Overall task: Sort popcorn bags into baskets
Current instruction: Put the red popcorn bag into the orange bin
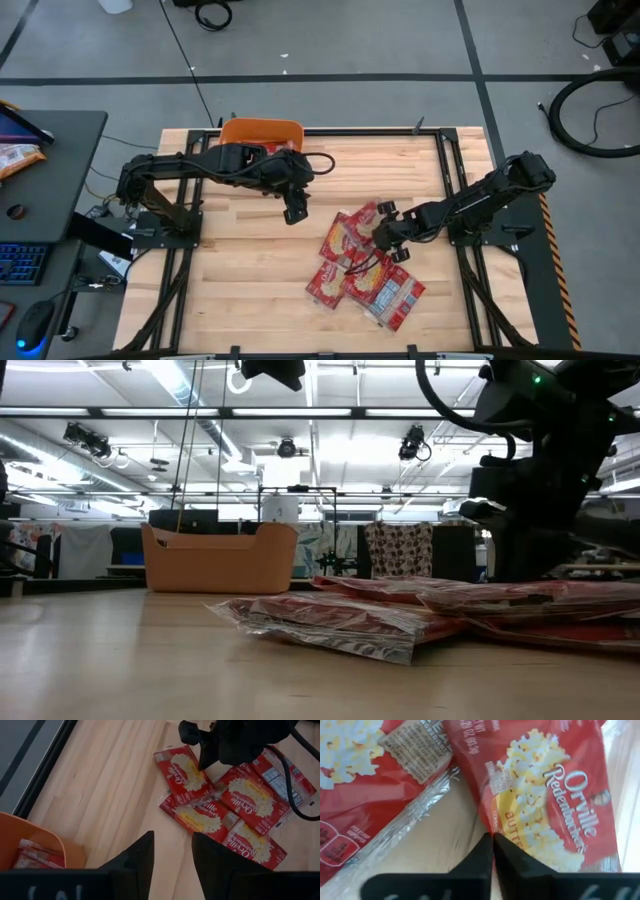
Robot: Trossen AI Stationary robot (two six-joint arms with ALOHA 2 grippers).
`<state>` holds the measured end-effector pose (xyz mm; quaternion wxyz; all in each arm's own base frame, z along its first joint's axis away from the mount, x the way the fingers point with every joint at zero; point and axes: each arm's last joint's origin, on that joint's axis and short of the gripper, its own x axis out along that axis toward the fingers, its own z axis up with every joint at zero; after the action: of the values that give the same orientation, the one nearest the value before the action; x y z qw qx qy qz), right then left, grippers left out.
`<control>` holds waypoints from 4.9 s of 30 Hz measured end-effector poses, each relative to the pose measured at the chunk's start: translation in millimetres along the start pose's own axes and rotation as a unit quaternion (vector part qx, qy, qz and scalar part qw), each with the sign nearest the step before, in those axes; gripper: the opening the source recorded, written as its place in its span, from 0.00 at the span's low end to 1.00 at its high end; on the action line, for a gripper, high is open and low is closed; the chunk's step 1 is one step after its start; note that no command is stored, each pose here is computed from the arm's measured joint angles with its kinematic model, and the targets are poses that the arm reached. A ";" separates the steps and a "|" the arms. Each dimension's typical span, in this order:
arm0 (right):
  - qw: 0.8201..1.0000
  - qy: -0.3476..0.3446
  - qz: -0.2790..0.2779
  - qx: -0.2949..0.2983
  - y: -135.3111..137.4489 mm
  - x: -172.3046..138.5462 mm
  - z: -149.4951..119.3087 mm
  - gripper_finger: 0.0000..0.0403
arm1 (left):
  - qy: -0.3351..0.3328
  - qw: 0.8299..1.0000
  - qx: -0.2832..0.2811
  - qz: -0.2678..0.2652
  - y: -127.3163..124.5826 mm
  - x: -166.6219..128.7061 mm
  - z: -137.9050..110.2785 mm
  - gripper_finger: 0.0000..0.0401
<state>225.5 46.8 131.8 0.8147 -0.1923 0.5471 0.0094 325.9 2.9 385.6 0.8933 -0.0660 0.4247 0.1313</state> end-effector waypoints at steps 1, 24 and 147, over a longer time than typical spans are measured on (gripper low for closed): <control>1.000 0.000 0.003 0.000 0.2 0.0 0.0 0.02 | 0.000 1.000 0.000 0.000 0.0 0.0 0.0 0.34; 0.994 -0.096 0.038 0.035 -19.5 -54.4 12.3 0.01 | -0.017 0.996 0.081 -0.030 -31.0 40.6 -23.6 0.47; 0.860 -0.320 0.289 0.274 -39.8 -73.6 56.5 0.01 | -0.131 0.979 0.115 -0.110 -83.9 113.2 -64.9 0.53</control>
<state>255.1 42.6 228.2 0.9252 0.2190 0.2680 0.1554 370.6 -72.1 257.4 0.9517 0.0086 0.3067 -0.0105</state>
